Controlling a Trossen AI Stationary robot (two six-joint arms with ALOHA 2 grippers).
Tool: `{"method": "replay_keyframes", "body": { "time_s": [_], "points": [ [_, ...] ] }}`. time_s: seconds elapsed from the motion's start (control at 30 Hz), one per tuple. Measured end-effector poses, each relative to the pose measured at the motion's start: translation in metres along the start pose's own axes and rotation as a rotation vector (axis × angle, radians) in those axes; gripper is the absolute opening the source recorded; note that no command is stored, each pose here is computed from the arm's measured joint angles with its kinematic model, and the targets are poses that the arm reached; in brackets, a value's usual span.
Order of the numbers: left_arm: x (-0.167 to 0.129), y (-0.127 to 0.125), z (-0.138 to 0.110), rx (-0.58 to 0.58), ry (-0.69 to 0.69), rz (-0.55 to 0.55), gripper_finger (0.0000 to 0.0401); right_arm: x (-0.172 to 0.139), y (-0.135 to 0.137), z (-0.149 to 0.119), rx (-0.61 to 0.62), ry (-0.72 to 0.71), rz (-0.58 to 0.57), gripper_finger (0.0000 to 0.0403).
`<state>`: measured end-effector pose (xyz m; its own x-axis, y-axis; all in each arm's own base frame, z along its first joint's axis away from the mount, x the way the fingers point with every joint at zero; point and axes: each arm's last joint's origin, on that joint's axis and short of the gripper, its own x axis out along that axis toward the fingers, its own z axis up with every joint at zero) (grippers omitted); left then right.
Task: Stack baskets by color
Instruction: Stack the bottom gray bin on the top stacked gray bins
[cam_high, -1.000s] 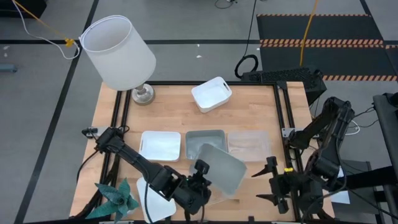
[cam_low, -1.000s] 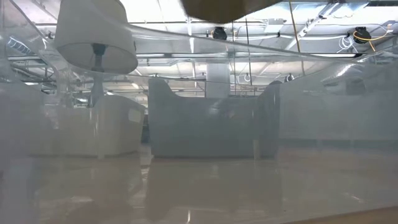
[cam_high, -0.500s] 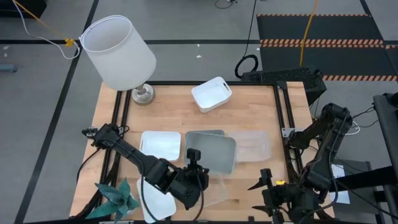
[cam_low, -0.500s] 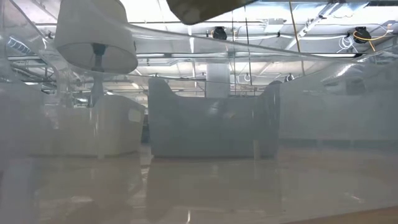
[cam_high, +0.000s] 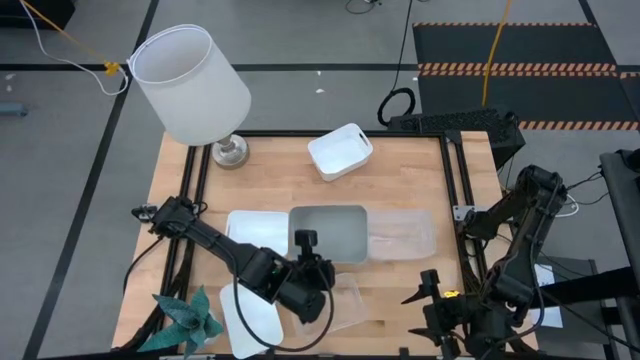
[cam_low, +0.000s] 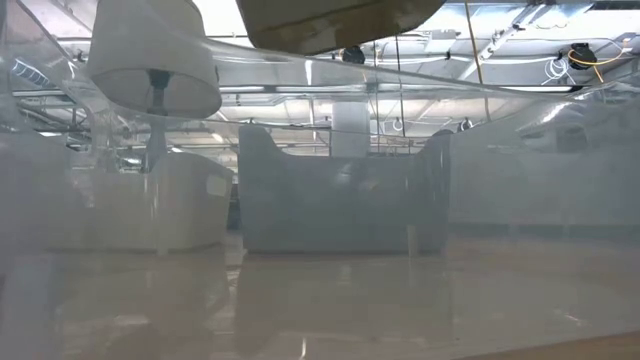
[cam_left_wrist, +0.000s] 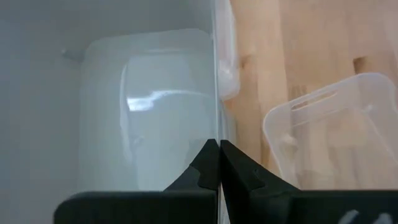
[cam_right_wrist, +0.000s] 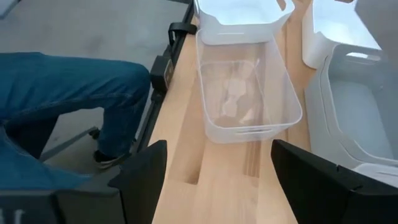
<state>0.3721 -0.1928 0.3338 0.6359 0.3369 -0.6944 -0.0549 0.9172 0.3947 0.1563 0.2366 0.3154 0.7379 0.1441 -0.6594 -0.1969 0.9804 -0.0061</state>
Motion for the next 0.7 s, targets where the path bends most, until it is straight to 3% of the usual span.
{"method": "replay_keyframes", "body": {
  "time_s": [0.37, 0.7],
  "points": [
    [0.003, 0.002, -0.001, -0.01, 0.018, 0.002, 0.0006, 0.0, 0.0, 0.0, -0.024, 0.0, 0.0, 0.028],
    [0.049, 0.016, -0.02, 0.004, 0.16, -0.041, 0.0009, 0.0, 0.0, 0.0, -0.038, 0.0, 0.0, 0.028]
  ]
}}
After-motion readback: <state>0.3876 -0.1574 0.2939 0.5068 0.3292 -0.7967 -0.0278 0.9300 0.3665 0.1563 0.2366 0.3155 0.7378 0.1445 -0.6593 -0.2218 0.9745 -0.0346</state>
